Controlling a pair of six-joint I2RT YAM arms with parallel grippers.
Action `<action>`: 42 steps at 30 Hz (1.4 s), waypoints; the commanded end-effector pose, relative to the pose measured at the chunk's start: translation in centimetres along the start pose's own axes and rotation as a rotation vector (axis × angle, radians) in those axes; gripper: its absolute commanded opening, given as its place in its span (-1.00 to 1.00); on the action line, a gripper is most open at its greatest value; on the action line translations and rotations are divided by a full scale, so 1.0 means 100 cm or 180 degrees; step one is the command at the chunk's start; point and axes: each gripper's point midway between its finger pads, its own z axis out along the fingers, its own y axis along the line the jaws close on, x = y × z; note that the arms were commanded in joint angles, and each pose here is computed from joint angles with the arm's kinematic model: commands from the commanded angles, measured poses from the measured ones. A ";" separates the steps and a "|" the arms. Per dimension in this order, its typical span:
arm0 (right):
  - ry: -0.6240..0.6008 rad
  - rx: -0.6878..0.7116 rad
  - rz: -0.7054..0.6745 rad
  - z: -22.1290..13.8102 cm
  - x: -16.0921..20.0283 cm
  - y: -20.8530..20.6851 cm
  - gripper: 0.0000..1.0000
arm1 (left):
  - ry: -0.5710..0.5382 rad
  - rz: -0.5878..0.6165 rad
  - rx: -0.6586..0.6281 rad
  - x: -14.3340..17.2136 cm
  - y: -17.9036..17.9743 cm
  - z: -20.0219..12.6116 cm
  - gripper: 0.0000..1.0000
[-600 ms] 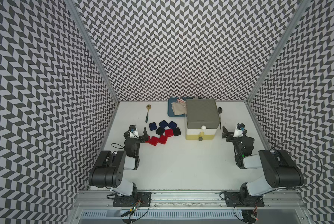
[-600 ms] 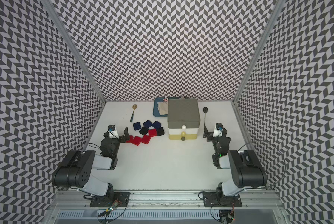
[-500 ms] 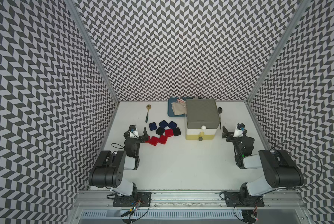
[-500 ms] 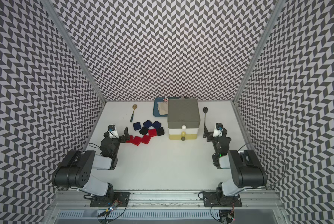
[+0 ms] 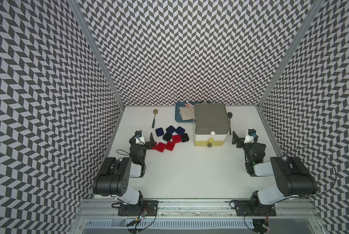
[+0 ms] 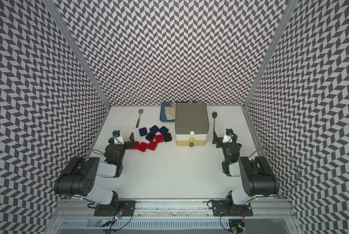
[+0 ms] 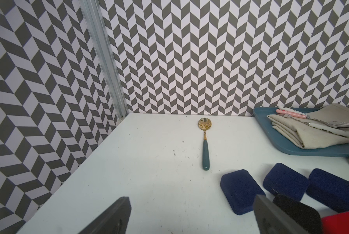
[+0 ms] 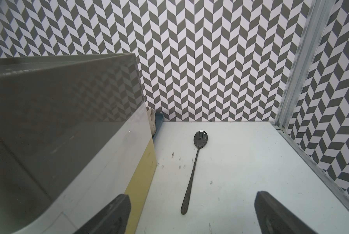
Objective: Place the brooch boxes into the drawer by color
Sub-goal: Open the drawer in the storage box.
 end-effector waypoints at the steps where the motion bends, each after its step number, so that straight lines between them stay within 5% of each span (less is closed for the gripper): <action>1: -0.0151 -0.0006 -0.0011 -0.003 -0.009 0.002 0.99 | -0.0057 -0.0035 0.0027 -0.006 0.000 0.002 1.00; 9: 0.0211 0.0371 0.0218 0.028 -0.044 -0.020 0.94 | 0.0015 -0.0100 -0.0394 -0.047 0.011 0.007 0.99; 15: 0.0113 0.0383 0.0298 0.013 -0.101 -0.002 0.99 | 0.0162 -0.0488 0.0048 -0.114 -0.016 0.005 0.99; 20: 0.0332 0.0091 0.0349 -0.015 -0.123 0.042 0.95 | 0.0197 -0.0656 0.0508 -0.146 -0.043 -0.027 0.99; 26: 0.0779 -0.0371 0.0403 -0.059 -0.110 0.120 0.94 | 0.0460 -0.0773 0.0962 -0.122 -0.069 -0.059 0.99; 31: 0.1083 -0.0516 0.0656 -0.078 -0.091 0.145 0.93 | 0.0755 -0.0820 0.0888 -0.097 -0.074 -0.065 0.99; 42: 0.1642 -0.0366 0.0506 -0.048 -0.062 0.187 0.75 | 0.0796 -0.0742 0.0874 -0.093 -0.074 -0.068 0.99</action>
